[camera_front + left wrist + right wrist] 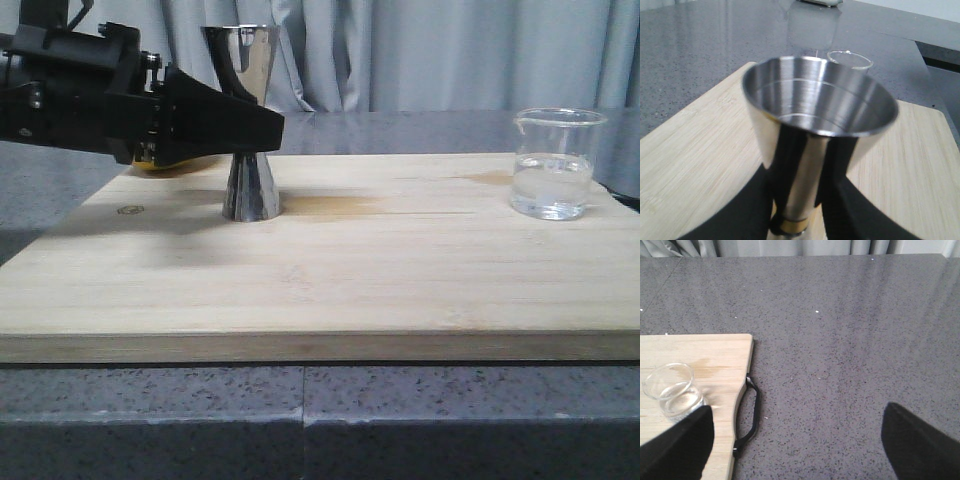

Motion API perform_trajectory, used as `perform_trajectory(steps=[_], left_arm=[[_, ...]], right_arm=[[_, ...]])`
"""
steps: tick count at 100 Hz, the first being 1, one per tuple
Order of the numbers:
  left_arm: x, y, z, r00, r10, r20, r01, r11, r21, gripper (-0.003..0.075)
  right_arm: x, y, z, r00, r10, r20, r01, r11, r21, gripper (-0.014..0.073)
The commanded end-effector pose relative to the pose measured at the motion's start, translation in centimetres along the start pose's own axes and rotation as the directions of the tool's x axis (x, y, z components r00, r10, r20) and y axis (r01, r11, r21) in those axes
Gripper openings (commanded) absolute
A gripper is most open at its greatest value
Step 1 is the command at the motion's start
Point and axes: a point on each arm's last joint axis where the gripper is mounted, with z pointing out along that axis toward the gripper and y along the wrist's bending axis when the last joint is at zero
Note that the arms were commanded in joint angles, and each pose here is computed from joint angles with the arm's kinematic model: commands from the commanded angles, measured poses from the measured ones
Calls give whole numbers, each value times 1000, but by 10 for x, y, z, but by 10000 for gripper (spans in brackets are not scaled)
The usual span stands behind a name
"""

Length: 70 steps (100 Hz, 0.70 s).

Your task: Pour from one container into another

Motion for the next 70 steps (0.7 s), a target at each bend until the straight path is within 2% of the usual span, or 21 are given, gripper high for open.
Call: perform_trajectory(steps=[1, 26, 55, 70], left_arm=[[-26, -5, -2, 993, 34, 117, -37, 999, 17, 159], [-27, -5, -2, 992, 40, 120, -42, 999, 20, 85], [-32, -7, -2, 985, 65, 159, -72, 997, 39, 83], [-41, -3, -1, 980, 95, 173, -103, 994, 34, 83]], right_arm=[[-16, -1, -3, 996, -10, 85, 9, 1000, 13, 628], [-15, -1, -3, 997, -12, 79, 11, 1000, 13, 628], [-24, 2, -6, 994, -53, 92, 55, 998, -13, 628], [-33, 8, 1, 994, -74, 84, 81, 993, -87, 627]])
